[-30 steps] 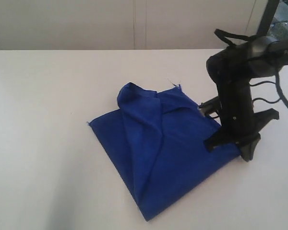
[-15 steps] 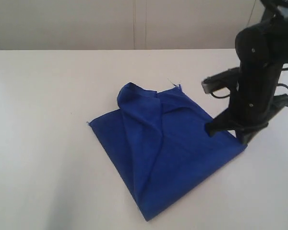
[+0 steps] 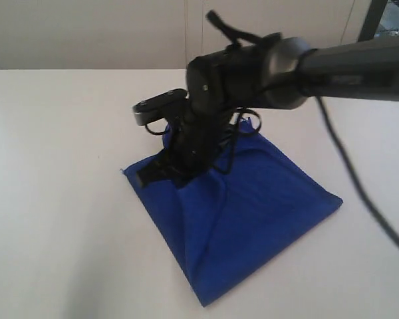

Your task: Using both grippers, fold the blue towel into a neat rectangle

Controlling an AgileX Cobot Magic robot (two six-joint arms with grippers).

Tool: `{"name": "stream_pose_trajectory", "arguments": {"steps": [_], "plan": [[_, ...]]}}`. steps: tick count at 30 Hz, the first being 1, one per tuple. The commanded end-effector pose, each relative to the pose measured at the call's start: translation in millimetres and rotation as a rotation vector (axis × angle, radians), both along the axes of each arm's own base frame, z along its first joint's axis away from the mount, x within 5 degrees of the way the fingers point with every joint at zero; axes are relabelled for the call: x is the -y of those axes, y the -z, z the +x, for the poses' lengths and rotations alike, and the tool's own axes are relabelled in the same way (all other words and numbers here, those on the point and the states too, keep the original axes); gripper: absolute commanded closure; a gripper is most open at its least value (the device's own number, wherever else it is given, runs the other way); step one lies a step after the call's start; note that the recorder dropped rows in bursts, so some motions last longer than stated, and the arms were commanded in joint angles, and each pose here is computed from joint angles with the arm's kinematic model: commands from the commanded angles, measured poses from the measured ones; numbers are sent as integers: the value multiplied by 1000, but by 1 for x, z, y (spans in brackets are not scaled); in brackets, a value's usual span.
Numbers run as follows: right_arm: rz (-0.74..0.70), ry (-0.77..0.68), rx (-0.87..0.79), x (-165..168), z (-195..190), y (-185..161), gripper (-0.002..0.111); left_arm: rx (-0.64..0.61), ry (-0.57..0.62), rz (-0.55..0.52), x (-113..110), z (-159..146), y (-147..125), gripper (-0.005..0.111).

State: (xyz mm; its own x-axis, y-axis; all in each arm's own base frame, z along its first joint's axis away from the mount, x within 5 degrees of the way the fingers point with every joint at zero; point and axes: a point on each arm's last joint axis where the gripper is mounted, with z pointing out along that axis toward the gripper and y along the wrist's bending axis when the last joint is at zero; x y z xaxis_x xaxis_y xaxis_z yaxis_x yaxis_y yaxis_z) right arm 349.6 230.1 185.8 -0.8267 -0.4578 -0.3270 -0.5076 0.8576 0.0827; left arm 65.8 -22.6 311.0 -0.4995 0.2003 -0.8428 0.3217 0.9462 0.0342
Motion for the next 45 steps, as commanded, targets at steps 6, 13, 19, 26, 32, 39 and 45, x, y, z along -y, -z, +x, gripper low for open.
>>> {"name": "stream_pose_trajectory", "arguments": {"steps": [6, 13, 19, 26, 32, 39, 45], "plan": [[31, -6, 27, -44, 51, 41, 108, -9, 1, -14, 1, -1, 2, 107], [67, 9, 35, -57, 68, 64, 108, -9, 1, -14, 1, -1, 2, 107], [73, 85, 48, -51, 88, 80, 108, -9, 1, -14, 1, -1, 2, 107], [133, 326, 78, -18, 123, 99, 108, -9, 1, -14, 1, -1, 2, 107], [216, 524, 101, 20, 147, 92, 108, -9, 1, -14, 1, -1, 2, 107], [295, 479, 197, 23, 139, -4, 108, -9, 1, -14, 1, -1, 2, 107], [53, 256, 5, 43, 90, -40, 108, -9, 1, -14, 1, -1, 2, 107]]}}
